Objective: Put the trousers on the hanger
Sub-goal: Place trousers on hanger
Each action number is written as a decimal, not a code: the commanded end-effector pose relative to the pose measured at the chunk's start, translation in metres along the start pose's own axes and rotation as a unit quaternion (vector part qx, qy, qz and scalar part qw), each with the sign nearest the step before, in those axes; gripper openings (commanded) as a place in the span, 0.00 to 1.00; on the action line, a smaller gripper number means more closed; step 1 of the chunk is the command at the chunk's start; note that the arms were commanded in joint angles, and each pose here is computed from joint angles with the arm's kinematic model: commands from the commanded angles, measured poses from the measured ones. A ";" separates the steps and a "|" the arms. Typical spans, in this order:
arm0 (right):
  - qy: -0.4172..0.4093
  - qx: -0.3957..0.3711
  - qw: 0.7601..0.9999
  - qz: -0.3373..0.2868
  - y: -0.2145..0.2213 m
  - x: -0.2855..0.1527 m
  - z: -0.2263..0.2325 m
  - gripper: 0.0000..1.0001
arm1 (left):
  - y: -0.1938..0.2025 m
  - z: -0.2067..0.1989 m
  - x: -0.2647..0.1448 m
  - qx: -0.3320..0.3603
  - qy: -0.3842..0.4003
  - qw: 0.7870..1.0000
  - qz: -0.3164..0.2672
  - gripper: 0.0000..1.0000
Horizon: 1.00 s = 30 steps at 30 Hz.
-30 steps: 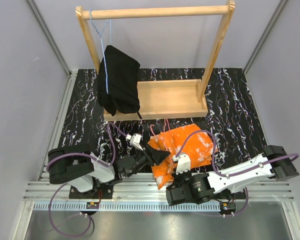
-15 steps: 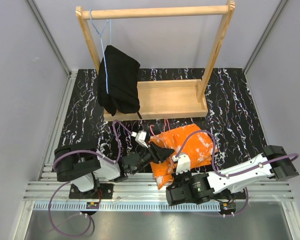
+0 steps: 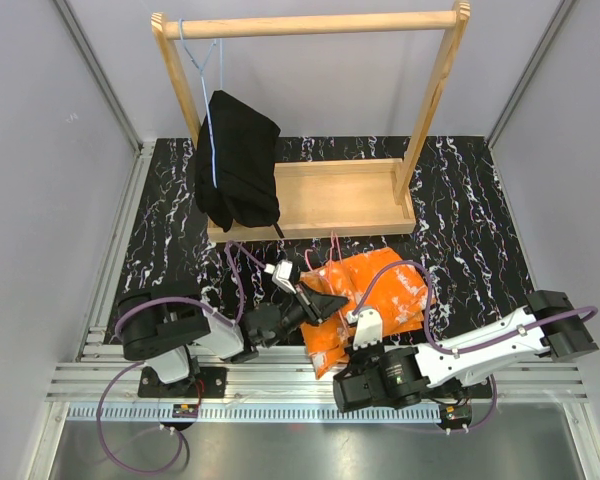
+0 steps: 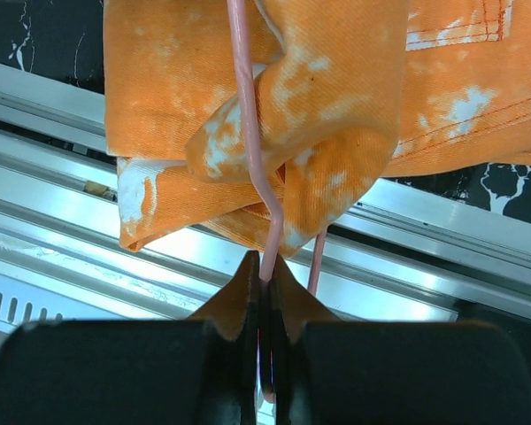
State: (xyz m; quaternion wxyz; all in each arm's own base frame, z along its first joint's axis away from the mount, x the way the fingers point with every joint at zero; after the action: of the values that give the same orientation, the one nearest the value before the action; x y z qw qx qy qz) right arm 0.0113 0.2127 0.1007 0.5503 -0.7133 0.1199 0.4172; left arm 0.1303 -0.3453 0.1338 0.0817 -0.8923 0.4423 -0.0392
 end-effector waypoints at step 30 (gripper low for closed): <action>0.078 0.069 0.993 -0.059 -0.107 0.026 -0.101 0.93 | -0.021 -0.016 -0.025 -0.030 0.071 0.996 -0.044 0.00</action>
State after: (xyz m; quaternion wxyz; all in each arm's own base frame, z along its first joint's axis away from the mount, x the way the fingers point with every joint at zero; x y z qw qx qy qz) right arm 0.1298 0.1641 0.1606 0.6109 -0.7159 0.1618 0.2969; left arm 0.1241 -0.3193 0.0898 0.1174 -0.8917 0.4366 0.0192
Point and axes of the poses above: each gripper's point midway between its finger pads, its own x axis out along the fingers, its own z axis along the line the jaws close on, y = z × x, the point moved 4 cm from there along -x, back along the fingers, and after that the axes turned 14 degrees about -x, right-handed, at the moved point
